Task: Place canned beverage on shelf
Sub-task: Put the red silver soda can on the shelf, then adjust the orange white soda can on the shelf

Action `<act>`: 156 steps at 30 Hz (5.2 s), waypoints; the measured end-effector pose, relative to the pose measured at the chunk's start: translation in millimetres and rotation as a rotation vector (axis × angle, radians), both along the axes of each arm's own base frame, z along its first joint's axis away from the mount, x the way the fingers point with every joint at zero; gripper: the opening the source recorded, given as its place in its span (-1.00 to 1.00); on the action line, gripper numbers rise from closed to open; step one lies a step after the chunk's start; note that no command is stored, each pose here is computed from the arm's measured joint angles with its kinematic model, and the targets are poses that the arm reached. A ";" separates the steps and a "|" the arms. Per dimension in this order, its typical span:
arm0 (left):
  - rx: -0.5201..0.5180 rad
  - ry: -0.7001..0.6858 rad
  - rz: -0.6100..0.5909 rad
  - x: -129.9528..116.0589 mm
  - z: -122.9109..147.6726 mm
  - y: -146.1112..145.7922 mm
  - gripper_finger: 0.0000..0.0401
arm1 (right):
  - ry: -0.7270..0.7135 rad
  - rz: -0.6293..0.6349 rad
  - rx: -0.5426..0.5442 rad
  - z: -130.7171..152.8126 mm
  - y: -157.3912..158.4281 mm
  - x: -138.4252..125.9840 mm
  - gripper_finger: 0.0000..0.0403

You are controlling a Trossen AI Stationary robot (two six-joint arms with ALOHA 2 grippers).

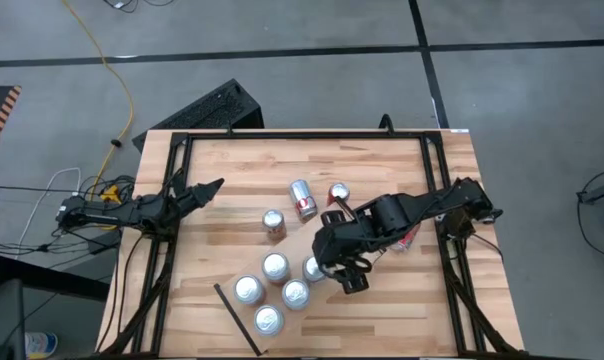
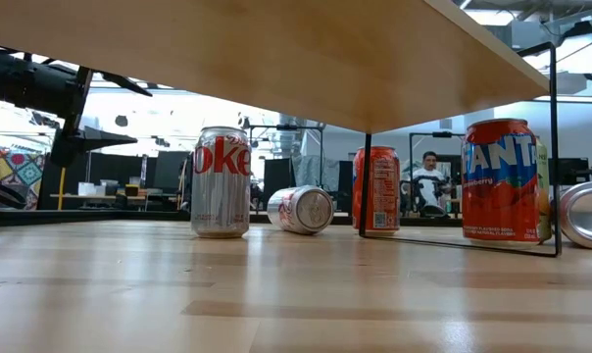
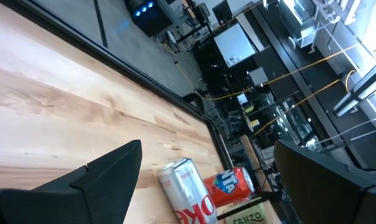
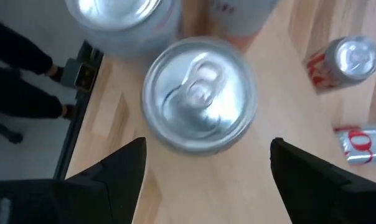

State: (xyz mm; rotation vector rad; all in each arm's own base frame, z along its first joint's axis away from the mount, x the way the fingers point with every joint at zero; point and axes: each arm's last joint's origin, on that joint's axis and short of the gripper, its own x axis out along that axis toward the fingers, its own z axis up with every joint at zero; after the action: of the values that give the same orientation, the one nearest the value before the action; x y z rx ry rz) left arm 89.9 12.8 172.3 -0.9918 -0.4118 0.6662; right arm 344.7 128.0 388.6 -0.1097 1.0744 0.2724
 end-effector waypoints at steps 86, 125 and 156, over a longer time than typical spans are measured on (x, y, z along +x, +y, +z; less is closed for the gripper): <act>-0.005 0.001 0.054 -1.1 -0.4 1.1 0.75 | -0.254 0.266 0.071 -2.0 -69.5 41.6 0.57; -0.005 0.000 0.055 -1.1 -0.3 1.2 0.75 | -0.212 0.144 -0.013 -2.7 -77.5 36.6 0.57; -0.022 -0.016 0.051 -1.0 -0.4 1.1 0.75 | -0.203 0.210 0.047 -28.5 -78.4 62.3 -0.96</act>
State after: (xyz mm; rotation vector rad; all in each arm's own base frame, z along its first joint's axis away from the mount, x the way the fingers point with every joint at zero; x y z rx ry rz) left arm 88.9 13.9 171.9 -1.0107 -0.4465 0.7106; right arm 407.1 49.6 360.1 -0.2043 0.8548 0.4654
